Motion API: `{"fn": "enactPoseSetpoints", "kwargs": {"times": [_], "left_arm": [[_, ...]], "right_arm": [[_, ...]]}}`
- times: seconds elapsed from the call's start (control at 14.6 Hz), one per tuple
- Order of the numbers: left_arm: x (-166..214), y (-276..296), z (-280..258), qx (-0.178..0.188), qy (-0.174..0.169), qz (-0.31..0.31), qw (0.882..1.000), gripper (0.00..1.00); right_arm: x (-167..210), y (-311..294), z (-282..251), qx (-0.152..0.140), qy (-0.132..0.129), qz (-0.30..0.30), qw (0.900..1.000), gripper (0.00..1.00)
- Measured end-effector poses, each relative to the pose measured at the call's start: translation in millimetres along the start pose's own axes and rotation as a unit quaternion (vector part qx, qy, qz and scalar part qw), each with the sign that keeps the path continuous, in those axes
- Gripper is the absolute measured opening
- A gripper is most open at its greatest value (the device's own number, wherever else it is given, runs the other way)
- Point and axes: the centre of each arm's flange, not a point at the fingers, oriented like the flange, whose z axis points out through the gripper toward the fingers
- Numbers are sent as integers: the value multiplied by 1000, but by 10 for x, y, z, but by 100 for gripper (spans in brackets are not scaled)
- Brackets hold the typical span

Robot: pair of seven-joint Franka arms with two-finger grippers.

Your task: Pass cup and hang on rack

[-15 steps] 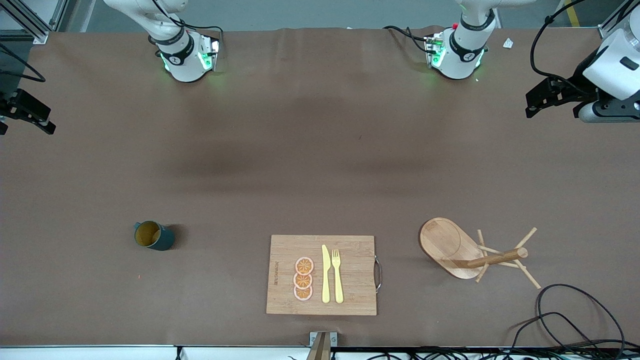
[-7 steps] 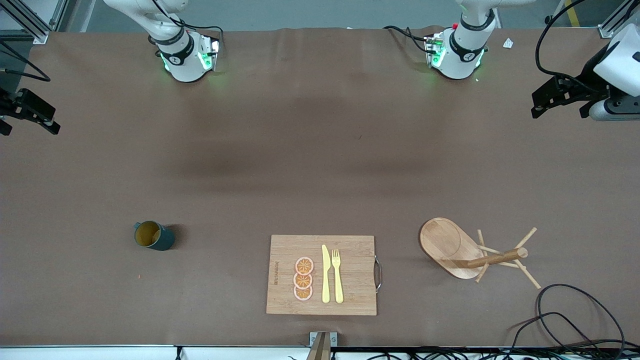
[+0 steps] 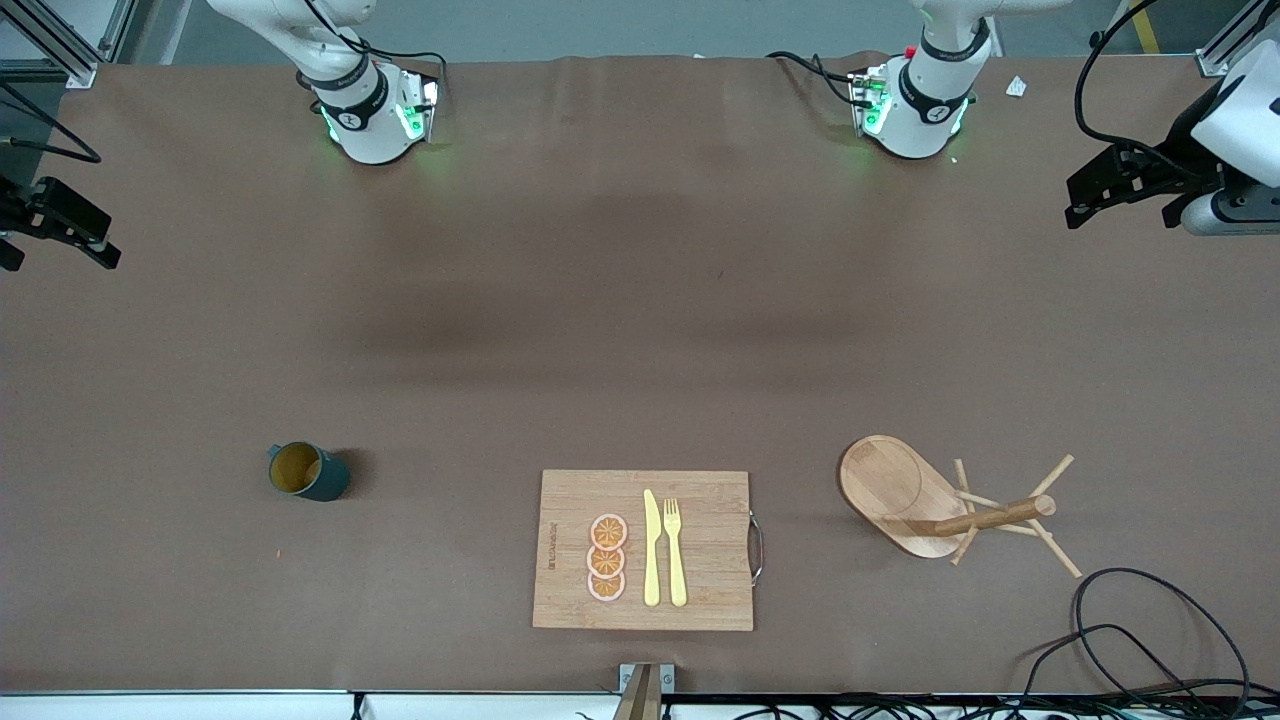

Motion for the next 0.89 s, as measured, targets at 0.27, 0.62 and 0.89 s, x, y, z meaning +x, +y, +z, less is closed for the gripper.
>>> {"fn": "enactPoseSetpoints", "kwargs": {"times": [0.27, 0.62, 0.89], "left_arm": [[-2, -11, 0, 0, -1, -1, 1000, 100], [-3, -20, -39, 0, 3, -2, 1000, 100], [26, -16, 2, -1, -1, -1, 1000, 100]], "right_arm": [[0, 1, 0, 0, 0, 0, 1000, 100], [-1, 9, 0, 0, 0, 1, 1000, 100], [-1, 15, 0, 0, 0, 1, 1000, 100]]}}
